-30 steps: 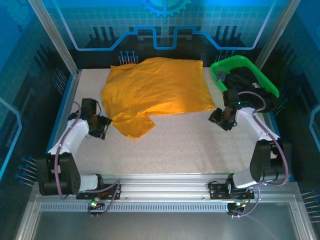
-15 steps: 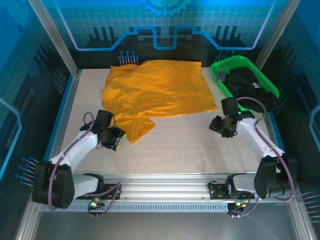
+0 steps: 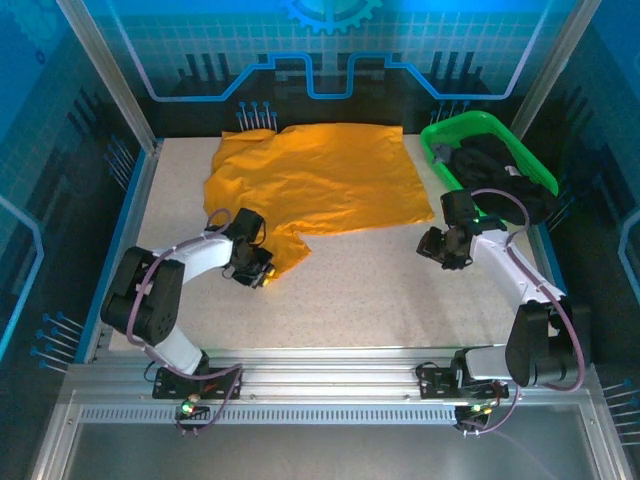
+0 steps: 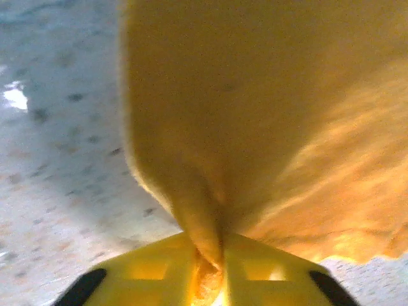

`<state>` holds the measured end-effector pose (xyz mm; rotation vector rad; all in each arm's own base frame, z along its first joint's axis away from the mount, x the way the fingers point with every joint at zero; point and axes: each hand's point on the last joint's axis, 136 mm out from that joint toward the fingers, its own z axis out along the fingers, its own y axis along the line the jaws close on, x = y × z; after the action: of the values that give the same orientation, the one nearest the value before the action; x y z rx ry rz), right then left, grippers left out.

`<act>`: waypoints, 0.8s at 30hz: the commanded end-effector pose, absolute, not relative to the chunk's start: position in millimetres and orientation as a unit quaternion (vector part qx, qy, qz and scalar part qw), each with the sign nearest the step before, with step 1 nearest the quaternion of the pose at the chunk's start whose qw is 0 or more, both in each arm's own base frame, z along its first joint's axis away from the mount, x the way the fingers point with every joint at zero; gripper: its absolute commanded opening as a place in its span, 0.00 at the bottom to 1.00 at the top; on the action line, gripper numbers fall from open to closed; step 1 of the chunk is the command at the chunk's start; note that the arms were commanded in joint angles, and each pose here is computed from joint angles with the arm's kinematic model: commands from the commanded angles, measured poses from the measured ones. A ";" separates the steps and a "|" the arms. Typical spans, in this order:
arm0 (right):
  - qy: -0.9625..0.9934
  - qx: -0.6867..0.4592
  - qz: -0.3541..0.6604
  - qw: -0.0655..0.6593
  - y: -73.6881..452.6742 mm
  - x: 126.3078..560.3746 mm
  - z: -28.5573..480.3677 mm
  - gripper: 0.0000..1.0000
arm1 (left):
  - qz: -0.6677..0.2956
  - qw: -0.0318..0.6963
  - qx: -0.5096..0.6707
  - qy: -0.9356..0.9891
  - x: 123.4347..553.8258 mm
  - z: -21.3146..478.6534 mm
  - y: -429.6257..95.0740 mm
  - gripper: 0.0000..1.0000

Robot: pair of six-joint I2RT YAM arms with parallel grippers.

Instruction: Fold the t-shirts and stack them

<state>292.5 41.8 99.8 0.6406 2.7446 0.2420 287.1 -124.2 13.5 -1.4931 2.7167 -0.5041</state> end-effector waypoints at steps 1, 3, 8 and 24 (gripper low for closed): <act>0.956 0.232 0.076 0.163 33.9 291.3 102.7 0.47 | -0.137 0.034 -0.465 0.874 301.6 18.2 -116.1 0.00; 0.954 0.241 0.064 0.165 27.1 290.6 102.6 0.47 | -0.118 0.042 -0.460 0.879 290.2 25.8 -105.8 0.00; 0.947 0.268 0.044 0.169 10.3 299.3 100.7 0.47 | -0.089 0.042 -0.443 0.891 236.4 42.0 -80.2 0.00; 0.950 0.299 0.028 0.092 19.8 325.1 53.9 0.43 | -0.102 0.030 -0.474 0.874 162.6 43.9 -50.0 0.00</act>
<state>338.0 17.4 56.5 0.8344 2.7984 0.1072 168.3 -49.8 44.7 -1.4673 2.6537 -0.3255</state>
